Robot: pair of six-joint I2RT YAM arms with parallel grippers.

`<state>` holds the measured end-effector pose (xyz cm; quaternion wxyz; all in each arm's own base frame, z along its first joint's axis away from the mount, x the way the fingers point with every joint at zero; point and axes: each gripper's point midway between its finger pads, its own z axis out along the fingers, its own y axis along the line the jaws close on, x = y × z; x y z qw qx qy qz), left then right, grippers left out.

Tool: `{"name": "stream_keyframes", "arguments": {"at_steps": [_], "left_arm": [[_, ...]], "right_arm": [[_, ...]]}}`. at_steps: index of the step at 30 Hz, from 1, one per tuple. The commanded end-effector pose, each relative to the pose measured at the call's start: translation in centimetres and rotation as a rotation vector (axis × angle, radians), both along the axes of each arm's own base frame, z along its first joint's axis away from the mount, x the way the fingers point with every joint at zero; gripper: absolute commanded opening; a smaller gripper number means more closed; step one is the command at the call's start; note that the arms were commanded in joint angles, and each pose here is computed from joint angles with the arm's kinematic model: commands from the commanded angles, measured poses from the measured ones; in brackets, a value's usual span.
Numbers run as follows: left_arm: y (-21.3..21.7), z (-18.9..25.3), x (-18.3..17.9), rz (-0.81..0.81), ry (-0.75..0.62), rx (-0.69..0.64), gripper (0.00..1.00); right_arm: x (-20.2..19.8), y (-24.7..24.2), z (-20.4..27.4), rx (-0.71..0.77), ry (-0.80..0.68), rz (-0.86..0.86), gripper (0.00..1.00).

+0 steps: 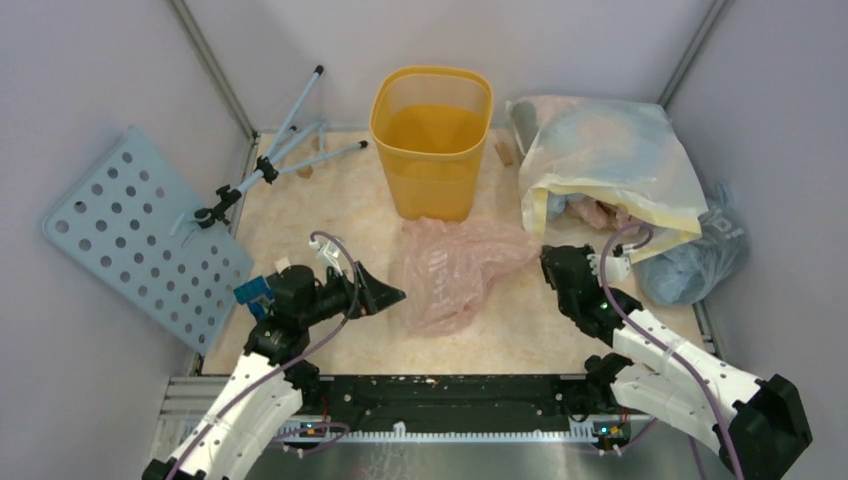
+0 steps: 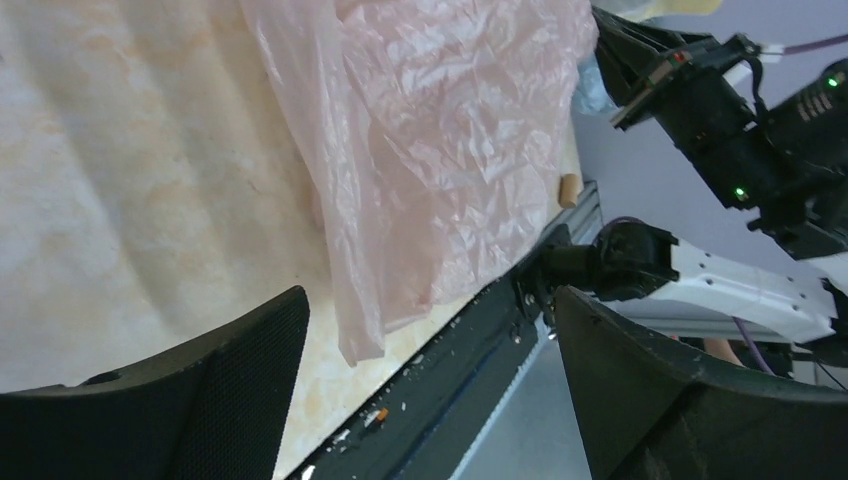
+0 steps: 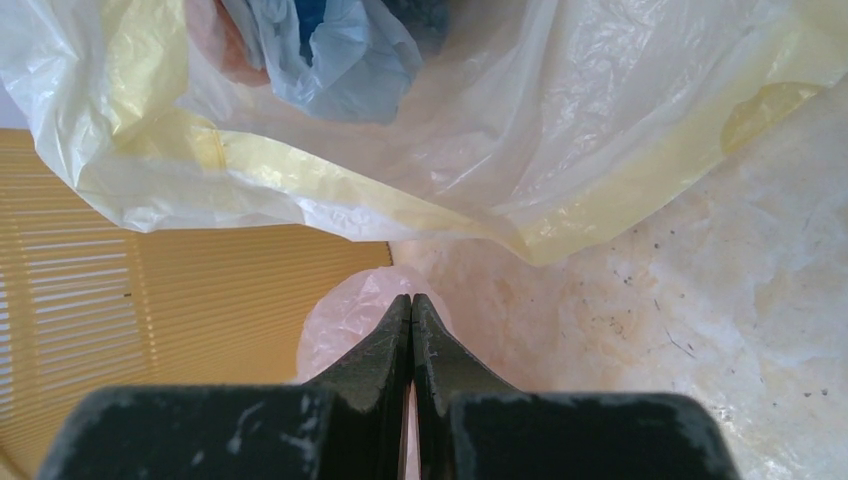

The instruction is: Put the trash bags into the trash bin

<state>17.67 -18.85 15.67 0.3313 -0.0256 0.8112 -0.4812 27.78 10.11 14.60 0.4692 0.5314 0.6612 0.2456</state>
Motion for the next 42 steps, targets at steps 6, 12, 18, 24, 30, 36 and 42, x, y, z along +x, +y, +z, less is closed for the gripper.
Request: {"name": "stream_keyframes", "arguments": {"at_steps": [6, 12, 18, 24, 30, 36, 42], "left_arm": [[-0.9, -0.3, -2.4, -0.052, 0.070, -0.127, 0.96], [-1.2, 0.0, -2.1, -0.069, 0.051, -0.119, 0.94], [-1.0, 1.8, -0.5, -0.066, -0.060, -0.052, 0.95], [-1.0, 6.7, 2.9, -0.087, -0.300, 0.070, 0.98], [-2.8, 12.0, 4.9, -0.153, -0.554, 0.007, 0.99], [-7.3, 14.2, 4.5, -0.267, -0.612, -0.038, 0.99], [-10.9, 14.7, 5.6, -0.245, -0.664, 0.039, 0.99]], "right_arm": [[2.2, 3.2, 6.0, 0.001, -0.176, 0.149, 0.00], [3.3, 4.7, 11.3, -0.052, -0.258, 0.187, 0.00], [4.3, 8.1, 18.1, -0.180, -0.386, 0.308, 0.00], [3.4, 13.7, 20.9, -0.408, -0.533, 0.663, 0.00], [0.9, 16.6, 20.3, -0.518, -0.619, 0.925, 0.00], [1.8, 15.4, 19.6, -0.457, -0.538, 0.826, 0.00], [1.8, 16.6, 19.2, -0.392, -0.535, 0.844, 0.00]]}}
